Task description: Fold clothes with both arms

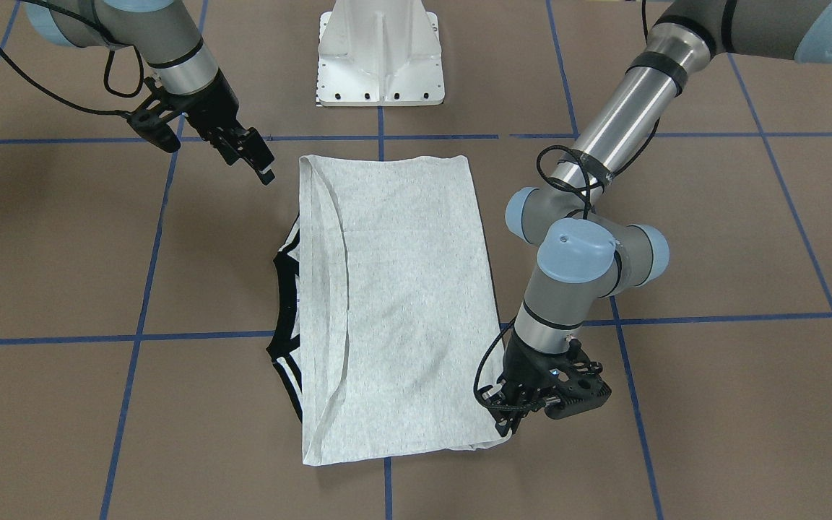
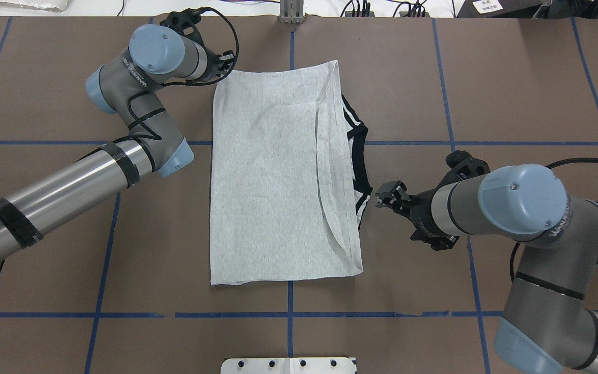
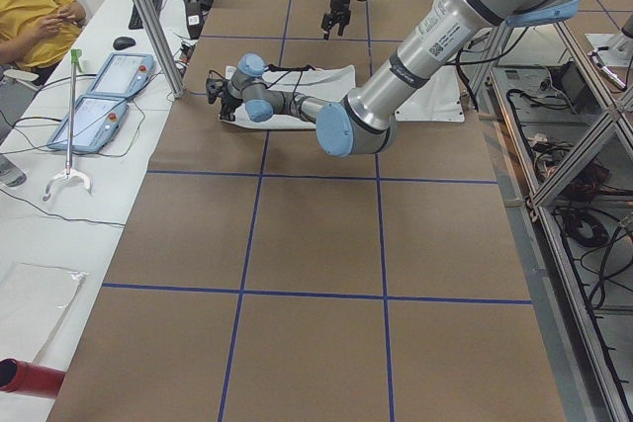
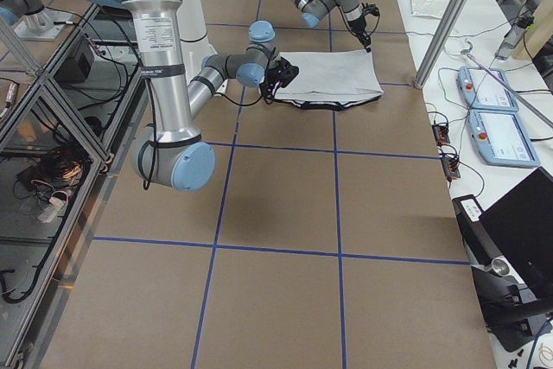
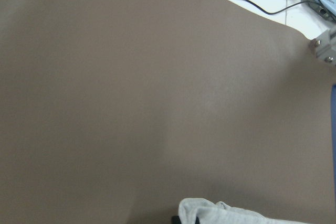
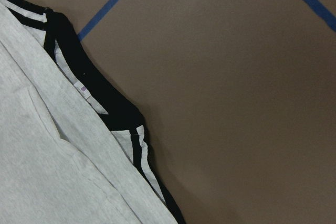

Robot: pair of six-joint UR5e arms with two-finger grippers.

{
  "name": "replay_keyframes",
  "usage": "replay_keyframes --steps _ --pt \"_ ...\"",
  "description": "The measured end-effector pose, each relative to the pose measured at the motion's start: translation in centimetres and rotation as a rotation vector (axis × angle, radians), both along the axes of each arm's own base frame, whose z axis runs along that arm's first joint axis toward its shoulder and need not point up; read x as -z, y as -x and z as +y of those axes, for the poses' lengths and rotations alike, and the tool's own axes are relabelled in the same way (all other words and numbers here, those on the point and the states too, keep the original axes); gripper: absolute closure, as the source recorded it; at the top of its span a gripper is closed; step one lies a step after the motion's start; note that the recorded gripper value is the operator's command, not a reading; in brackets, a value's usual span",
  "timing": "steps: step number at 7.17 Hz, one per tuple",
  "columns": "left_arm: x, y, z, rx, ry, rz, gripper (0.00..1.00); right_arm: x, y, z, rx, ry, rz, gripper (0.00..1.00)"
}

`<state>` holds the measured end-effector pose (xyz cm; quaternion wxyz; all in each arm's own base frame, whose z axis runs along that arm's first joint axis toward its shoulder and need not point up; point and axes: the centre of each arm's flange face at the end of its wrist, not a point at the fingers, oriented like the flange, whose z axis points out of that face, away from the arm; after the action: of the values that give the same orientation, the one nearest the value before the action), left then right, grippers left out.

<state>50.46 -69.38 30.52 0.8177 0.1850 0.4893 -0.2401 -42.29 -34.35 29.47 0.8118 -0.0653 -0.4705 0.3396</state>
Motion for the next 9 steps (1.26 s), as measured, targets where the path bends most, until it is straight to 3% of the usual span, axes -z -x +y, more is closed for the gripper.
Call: replay_keyframes --steps 3,4,5,6,9 --pt "0.4 2.2 2.1 -0.004 -0.04 0.04 0.36 0.6 6.6 2.3 -0.022 -0.069 0.057 0.0" --pt "0.3 2.5 2.4 -0.004 -0.044 0.045 0.36 1.2 8.0 3.4 -0.011 -0.08 0.088 0.17" --pt "0.4 2.7 2.5 -0.004 -0.049 0.049 0.36 2.0 9.2 4.3 0.013 -0.095 0.132 0.41" --pt "0.5 2.8 2.6 -0.004 -0.051 0.051 0.36 2.3 10.0 5.2 0.062 -0.151 0.179 0.53" --pt "-0.1 3.5 3.4 -0.005 -0.055 0.057 0.36 3.5 11.3 6.0 0.324 -0.491 0.327 0.67"
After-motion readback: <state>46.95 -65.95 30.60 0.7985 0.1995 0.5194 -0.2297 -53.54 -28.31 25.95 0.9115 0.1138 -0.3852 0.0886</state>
